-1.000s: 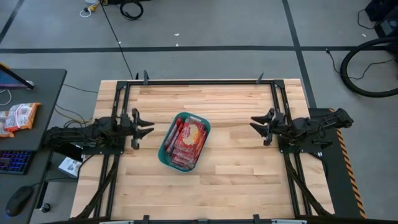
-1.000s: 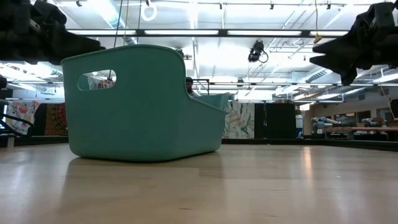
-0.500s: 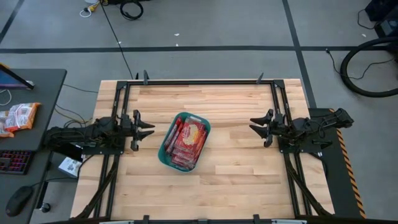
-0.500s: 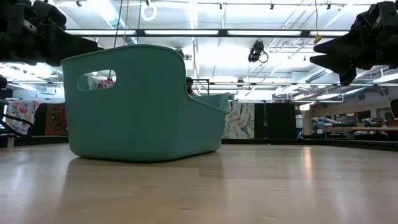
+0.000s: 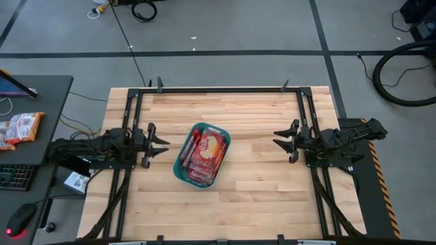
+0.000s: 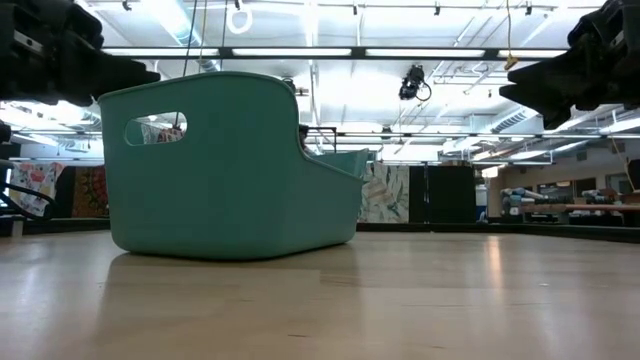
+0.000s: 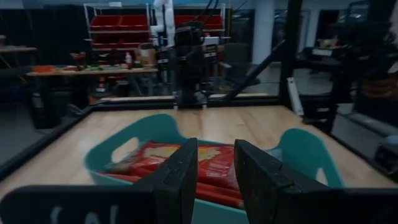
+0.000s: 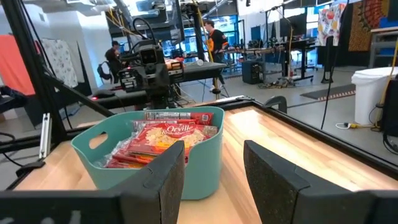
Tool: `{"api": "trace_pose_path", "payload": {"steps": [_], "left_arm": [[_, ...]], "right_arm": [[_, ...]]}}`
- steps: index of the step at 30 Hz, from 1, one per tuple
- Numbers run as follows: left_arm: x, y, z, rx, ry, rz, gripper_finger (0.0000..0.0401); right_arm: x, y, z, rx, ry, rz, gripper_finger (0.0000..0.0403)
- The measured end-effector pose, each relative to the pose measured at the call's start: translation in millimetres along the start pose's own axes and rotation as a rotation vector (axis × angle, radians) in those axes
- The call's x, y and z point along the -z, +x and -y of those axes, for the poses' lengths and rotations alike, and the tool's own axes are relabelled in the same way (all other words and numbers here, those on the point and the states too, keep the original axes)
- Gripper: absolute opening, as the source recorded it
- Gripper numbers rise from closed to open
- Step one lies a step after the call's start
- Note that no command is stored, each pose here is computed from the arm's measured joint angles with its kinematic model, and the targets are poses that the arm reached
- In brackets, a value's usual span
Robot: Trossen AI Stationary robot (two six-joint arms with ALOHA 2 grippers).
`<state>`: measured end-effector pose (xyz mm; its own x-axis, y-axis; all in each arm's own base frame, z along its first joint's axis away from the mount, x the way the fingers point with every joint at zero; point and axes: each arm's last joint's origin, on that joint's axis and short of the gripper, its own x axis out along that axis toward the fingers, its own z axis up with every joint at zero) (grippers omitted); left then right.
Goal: Sort popcorn bags into baskets
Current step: Return to Home Position
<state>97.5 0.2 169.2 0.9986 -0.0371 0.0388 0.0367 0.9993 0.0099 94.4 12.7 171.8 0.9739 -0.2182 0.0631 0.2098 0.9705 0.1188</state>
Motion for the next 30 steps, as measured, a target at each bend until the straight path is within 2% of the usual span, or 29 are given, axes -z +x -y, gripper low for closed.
{"api": "trace_pose_path", "payload": {"steps": [9,19,30], "left_arm": [[2,1,-1,-0.02,0.054,-0.027,0.0109],[14,9,-1,-0.018,0.065,-0.168,0.0109],[7,10,-2,-0.046,0.073,-0.095,0.0109]], "right_arm": [[1,1,0,0.016,-0.005,-0.01,0.0169],[1,1,0,0.03,-0.034,-0.008,0.017],[1,1,1,0.031,-0.034,-0.008,0.017]]}}
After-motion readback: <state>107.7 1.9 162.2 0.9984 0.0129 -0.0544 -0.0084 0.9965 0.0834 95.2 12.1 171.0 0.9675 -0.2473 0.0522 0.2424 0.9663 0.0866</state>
